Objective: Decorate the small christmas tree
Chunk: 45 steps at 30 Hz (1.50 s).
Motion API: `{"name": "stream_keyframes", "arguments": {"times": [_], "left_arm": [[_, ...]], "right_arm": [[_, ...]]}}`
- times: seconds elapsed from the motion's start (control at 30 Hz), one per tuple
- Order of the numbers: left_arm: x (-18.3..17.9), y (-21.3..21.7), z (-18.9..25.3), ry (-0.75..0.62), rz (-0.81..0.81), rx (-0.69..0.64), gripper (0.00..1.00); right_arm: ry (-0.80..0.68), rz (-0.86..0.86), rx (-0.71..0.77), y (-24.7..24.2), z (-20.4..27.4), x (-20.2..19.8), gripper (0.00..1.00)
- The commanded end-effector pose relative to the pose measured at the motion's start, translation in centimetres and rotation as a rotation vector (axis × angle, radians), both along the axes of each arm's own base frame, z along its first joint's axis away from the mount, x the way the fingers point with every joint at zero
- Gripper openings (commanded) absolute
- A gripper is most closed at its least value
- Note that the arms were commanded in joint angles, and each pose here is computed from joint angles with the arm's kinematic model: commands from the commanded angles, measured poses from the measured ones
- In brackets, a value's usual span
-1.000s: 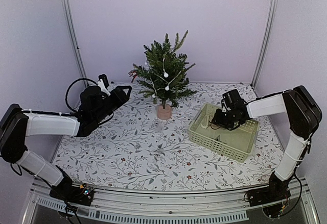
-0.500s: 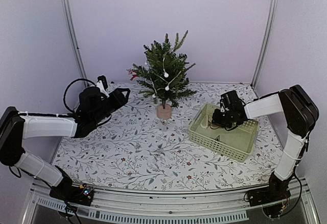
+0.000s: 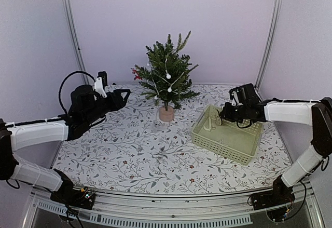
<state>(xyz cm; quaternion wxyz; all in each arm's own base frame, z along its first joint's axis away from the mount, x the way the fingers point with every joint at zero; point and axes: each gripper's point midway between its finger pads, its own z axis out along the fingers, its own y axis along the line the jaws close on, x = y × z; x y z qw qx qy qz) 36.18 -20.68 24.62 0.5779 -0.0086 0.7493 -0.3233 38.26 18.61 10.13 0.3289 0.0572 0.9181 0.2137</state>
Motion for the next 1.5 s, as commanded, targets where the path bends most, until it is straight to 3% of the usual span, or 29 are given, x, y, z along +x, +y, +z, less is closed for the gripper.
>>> {"name": "stream_keyframes", "arguments": {"times": [0.0, 0.27, 0.43, 0.67, 0.97, 1.17, 1.33, 1.47], "left_arm": [[-2.1, -1.1, 1.4, -0.091, -0.154, 0.141, 0.62], [-8.0, -3.1, 3.5, -0.302, -0.416, 0.327, 0.62], [-12.2, -6.6, 2.7, -0.379, -0.592, 0.442, 0.63], [-15.6, -11.7, 2.7, -0.448, -0.715, 0.466, 0.68], [-15.0, -12.3, 4.2, -0.439, -0.628, 0.306, 0.68], [-14.8, -12.4, 6.6, -0.441, -0.671, 0.261, 0.5], [-13.0, -10.6, 6.4, -0.338, -0.696, 0.186, 0.43], [-11.4, -7.8, 5.8, -0.304, -0.641, 0.166, 0.42]], "right_arm": [[-0.047, 0.13, 0.026, 1.0, 3.5, -2.4, 0.0], [-0.139, 0.441, 0.144, 5.0, 11.0, -7.8, 0.0], [-0.185, 0.62, 0.195, 8.2, 15.0, -11.3, 0.0], [-0.254, 0.808, 0.238, 13.4, 19.3, -15.0, 0.0], [-0.278, 0.947, 0.235, 19.8, 19.6, -15.9, 0.0], [-0.308, 0.96, 0.228, 21.8, 19.1, -14.1, 0.0], [-0.307, 1.01, 0.223, 22.9, 18.0, -14.0, 0.0], [-0.295, 1.026, 0.214, 23.9, 16.8, -13.3, 0.0]]}}
